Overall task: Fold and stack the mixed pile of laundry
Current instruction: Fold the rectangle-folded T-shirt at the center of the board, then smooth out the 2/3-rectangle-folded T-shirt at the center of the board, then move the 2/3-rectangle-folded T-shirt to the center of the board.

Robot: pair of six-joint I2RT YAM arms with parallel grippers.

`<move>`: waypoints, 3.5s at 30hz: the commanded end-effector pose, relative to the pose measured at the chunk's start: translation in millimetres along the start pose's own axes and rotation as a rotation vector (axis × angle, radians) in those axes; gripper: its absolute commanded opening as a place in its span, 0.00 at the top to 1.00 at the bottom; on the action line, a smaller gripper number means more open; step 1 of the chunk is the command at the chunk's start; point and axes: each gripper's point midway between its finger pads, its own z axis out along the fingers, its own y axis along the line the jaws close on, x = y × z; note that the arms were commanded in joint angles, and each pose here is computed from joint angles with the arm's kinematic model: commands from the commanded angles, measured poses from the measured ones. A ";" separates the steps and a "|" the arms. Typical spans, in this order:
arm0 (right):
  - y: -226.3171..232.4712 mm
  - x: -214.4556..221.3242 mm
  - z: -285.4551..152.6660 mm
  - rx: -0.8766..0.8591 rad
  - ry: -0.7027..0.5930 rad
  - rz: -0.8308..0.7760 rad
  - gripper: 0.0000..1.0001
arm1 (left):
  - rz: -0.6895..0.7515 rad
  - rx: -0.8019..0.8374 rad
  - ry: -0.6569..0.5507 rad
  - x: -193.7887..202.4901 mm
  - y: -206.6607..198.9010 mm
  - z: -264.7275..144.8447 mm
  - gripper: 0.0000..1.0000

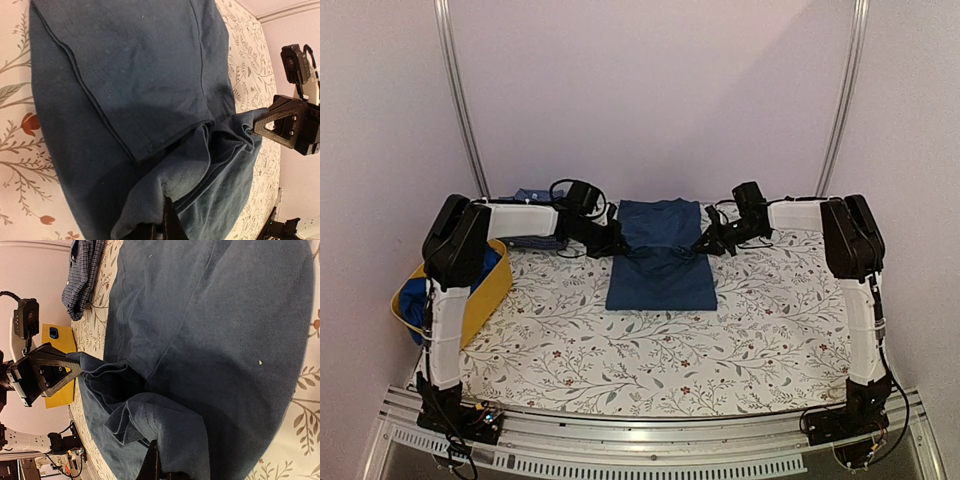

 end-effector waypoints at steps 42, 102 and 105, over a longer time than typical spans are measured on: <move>66.2 106.5 10.6 -0.204 0.207 0.014 0.48 | 0.071 0.098 -0.080 -72.3 20.2 19.9 0.59; -51.1 191.6 -19.1 0.121 0.264 0.186 0.86 | -0.131 0.032 0.204 179.1 39.4 -32.5 0.82; -47.0 186.4 -18.8 0.111 0.250 0.169 0.98 | -0.119 0.035 0.198 177.5 38.6 -32.3 0.91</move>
